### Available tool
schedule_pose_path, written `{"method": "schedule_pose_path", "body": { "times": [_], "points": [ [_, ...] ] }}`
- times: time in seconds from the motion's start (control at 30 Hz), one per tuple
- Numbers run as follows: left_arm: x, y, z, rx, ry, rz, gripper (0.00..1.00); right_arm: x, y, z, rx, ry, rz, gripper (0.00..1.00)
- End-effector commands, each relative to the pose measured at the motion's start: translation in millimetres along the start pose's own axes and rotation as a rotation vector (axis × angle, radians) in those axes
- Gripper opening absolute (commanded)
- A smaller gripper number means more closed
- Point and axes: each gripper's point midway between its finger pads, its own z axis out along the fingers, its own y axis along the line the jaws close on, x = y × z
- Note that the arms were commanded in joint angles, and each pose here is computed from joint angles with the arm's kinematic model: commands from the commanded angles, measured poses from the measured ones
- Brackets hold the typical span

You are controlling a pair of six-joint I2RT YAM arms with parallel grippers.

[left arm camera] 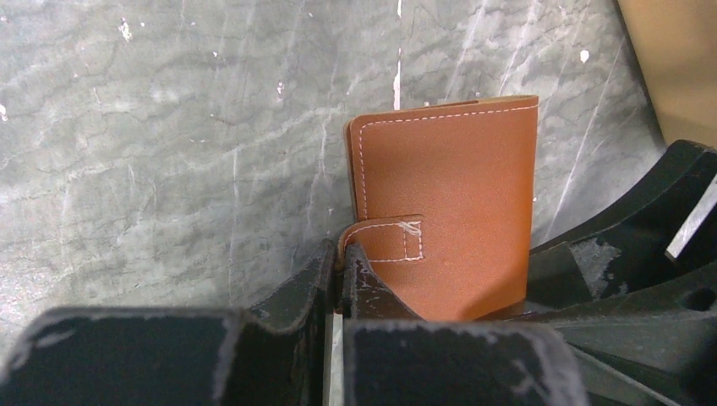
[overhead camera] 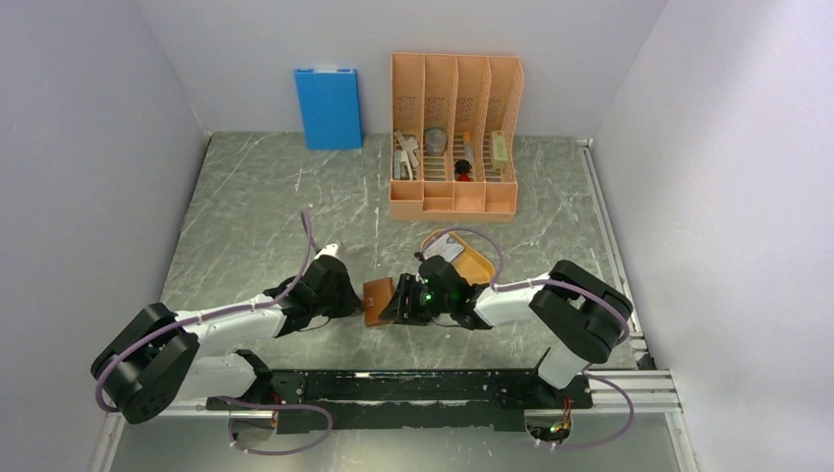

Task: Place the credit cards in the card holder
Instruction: Close the card holder.

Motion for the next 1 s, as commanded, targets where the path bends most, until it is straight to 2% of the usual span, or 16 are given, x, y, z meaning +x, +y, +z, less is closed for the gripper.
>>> {"method": "schedule_pose_path", "body": {
  "times": [0.0, 0.23, 0.43, 0.47, 0.57, 0.7, 0.8, 0.83, 0.9, 0.97],
  "points": [
    [35.4, 58.0, -1.0, -0.197, 0.091, 0.030, 0.05, 1.8, -6.0, 5.7, -0.011, -0.005, 0.042, 0.47],
    [37.2, 58.4, -0.9, -0.194, 0.095, 0.030, 0.05, 0.0, -2.7, 11.8, -0.025, -0.007, 0.048, 0.39],
    [33.7, 53.9, -4.5, -0.187, 0.091, 0.024, 0.05, -4.6, 7.4, 8.9, -0.035, -0.025, -0.013, 0.16],
    [30.7, 50.7, -6.7, -0.180, 0.086, 0.021, 0.05, -5.3, 7.1, 7.3, -0.019, -0.026, -0.031, 0.10],
    [7.8, 29.9, -20.1, -0.144, 0.036, 0.007, 0.07, -16.1, 18.1, -4.5, 0.005, -0.063, -0.109, 0.01],
    [-34.0, 0.0, -54.8, -0.104, -0.061, 0.000, 0.46, -35.3, 34.2, -31.2, 0.053, -0.123, -0.237, 0.00],
    [-72.3, -19.4, -91.2, -0.090, -0.167, 0.000, 0.64, -60.4, 52.5, -58.5, 0.114, -0.190, -0.378, 0.00],
    [-83.6, -23.6, -103.4, -0.092, -0.200, 0.004, 0.74, -69.3, 60.0, -68.5, 0.130, -0.215, -0.426, 0.00],
    [-107.2, -34.7, -129.6, -0.078, -0.269, 0.021, 0.85, -87.6, 74.2, -89.5, 0.167, -0.271, -0.522, 0.00],
    [-127.5, -50.7, -153.9, -0.030, -0.331, 0.045, 0.89, -105.3, 88.4, -110.7, 0.208, -0.332, -0.612, 0.00]
  ]
}}
